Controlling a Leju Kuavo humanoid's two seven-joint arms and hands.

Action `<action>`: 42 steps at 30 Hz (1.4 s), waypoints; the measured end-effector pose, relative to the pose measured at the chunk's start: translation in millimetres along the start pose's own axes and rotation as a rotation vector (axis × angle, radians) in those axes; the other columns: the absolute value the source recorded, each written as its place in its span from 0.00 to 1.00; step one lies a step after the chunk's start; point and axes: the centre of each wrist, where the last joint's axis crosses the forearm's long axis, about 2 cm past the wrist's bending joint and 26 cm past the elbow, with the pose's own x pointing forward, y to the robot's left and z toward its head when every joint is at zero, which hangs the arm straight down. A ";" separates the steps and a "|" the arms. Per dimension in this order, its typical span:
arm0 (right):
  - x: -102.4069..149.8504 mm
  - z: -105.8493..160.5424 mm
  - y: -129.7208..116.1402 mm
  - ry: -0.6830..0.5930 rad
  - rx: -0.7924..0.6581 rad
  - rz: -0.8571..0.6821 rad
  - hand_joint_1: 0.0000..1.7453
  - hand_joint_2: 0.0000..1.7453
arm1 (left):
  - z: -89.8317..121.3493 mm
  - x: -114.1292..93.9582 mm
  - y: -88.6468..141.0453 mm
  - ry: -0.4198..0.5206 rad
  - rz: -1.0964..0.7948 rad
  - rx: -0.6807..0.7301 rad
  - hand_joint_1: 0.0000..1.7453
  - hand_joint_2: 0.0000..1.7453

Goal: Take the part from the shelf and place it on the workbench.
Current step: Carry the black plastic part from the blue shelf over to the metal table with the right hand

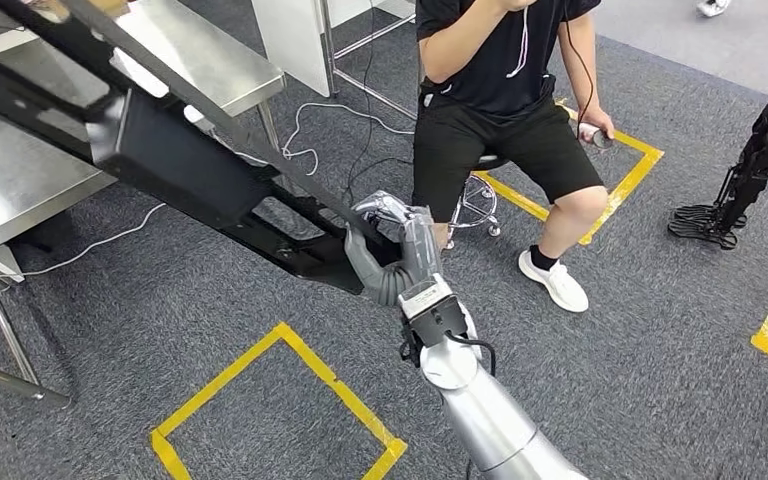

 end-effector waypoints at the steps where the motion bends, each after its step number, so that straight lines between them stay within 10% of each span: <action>1: -0.1 0.1 -0.1 0.001 -0.001 0.000 1.00 1.00 | -0.3 0.4 -0.1 0.000 0.004 0.000 0.00 1.00; 42: 2.6 -3.7 3.9 -0.004 -0.004 -0.015 1.00 1.00 | 0.5 -0.7 0.7 0.001 0.006 0.021 0.00 1.00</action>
